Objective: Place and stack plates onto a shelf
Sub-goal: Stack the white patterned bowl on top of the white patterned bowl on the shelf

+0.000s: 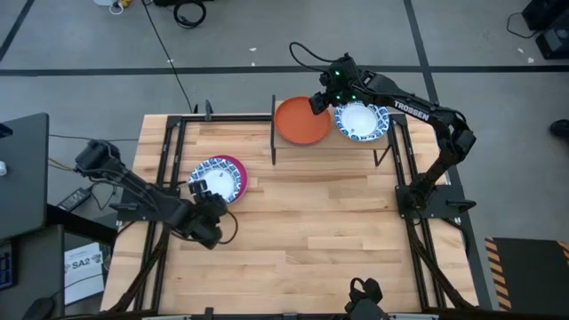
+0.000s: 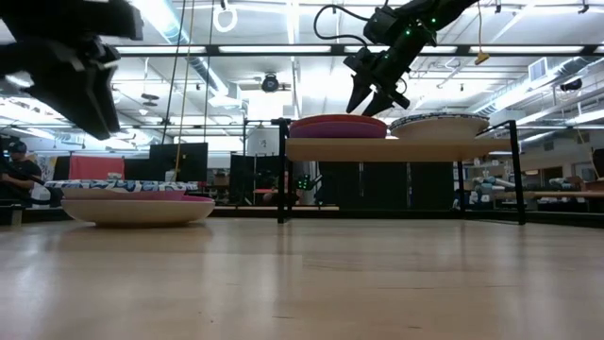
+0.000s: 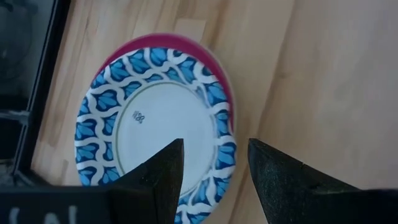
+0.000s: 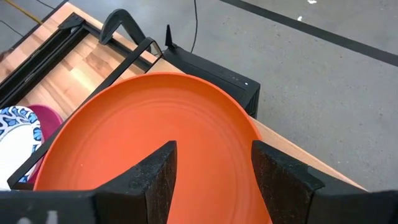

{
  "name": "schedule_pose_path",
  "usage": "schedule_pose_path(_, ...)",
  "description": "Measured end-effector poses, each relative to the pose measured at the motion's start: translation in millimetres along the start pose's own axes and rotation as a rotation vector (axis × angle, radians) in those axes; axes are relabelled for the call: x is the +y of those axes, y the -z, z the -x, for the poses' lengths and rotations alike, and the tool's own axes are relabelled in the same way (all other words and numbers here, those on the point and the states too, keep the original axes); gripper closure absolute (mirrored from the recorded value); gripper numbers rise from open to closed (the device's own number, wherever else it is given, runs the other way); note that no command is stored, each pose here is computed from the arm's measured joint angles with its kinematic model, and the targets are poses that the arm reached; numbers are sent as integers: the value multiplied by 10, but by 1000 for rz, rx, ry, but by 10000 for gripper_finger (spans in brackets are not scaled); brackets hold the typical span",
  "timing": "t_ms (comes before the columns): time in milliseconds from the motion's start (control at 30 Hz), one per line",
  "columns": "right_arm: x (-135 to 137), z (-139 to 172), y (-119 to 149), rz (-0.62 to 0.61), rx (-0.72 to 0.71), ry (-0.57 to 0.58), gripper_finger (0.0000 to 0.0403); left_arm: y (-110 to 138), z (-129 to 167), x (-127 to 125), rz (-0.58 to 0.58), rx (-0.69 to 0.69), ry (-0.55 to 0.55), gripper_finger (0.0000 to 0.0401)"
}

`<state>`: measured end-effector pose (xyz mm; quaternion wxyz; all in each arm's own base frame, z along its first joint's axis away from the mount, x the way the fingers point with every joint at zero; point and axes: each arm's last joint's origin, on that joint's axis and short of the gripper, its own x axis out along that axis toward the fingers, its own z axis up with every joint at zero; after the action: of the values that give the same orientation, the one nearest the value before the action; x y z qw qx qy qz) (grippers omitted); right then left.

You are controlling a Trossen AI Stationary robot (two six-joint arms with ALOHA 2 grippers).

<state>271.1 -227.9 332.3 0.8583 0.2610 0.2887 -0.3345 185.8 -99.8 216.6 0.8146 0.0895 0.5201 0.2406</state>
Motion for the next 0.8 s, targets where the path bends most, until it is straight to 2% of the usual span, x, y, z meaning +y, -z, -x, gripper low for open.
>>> schedule_pose_path(200,0,0,0,0,0,0,190,-89,-177,48,5,75,-32,216)
schedule_pose_path(467,0,0,0,0,0,0,190,-269,-384,196,33,157,73,216)
schedule_pose_path(633,0,0,0,0,0,0,190,-383,-516,319,82,198,185,216)
schedule_pose_path(800,0,0,0,0,0,0,190,-432,-610,451,133,222,189,216)
